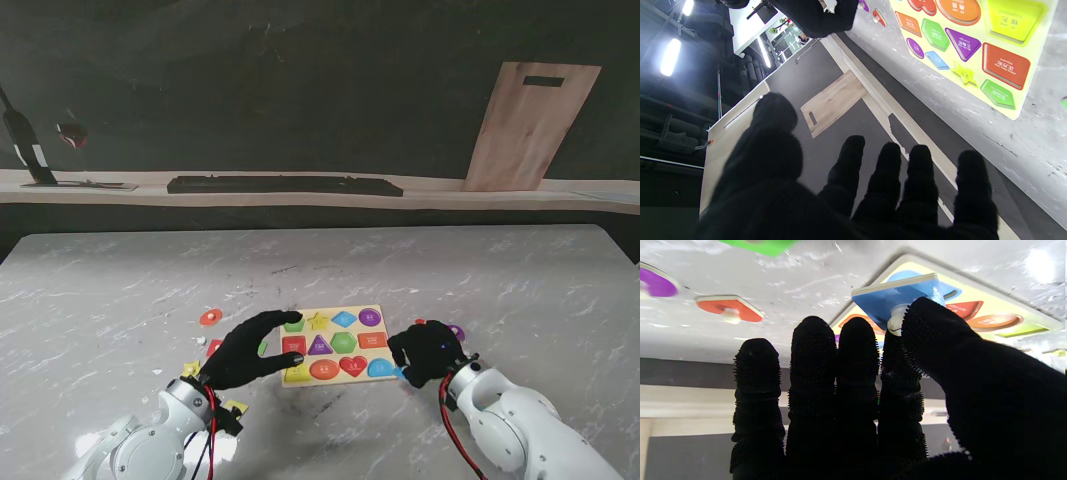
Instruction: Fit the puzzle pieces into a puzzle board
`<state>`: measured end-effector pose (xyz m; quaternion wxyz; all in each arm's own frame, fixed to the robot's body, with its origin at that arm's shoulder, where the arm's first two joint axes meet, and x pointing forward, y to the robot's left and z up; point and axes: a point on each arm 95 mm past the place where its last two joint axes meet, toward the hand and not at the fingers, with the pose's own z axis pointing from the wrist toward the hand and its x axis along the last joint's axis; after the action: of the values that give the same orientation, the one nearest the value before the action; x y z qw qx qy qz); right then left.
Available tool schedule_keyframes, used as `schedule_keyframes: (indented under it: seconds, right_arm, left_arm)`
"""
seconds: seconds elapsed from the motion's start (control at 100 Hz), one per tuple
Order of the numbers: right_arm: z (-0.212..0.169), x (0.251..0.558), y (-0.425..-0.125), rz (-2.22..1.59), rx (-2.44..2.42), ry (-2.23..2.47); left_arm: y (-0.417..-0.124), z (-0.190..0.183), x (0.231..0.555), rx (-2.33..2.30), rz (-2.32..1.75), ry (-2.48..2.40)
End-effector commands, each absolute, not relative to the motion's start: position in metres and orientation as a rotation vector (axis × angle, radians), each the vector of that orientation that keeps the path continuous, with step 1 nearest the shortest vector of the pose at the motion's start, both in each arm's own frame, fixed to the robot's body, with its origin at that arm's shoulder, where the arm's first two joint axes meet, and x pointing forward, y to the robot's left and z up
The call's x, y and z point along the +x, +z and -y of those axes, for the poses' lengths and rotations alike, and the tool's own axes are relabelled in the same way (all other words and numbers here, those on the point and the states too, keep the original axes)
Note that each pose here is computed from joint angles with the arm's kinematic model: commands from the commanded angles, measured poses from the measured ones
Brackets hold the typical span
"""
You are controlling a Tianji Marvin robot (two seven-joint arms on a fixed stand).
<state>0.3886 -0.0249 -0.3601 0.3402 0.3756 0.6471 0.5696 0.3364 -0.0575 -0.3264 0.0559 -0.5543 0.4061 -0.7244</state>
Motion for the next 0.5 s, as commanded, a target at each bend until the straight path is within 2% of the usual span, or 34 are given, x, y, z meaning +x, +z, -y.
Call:
schedule_keyframes:
  seconds: [0.0,0.49]
  right_arm:
    - [0.018,0.401,-0.352,-1.678,0.966,1.496]
    - [-0.032,0.47,-0.357,-1.724,0.952,1.482]
  left_arm:
    - [-0.327,0.058,0.335,-1.69,-1.226,-2.203]
    - [-0.324,0.053,0.334,-1.67,-1.189,-2.213]
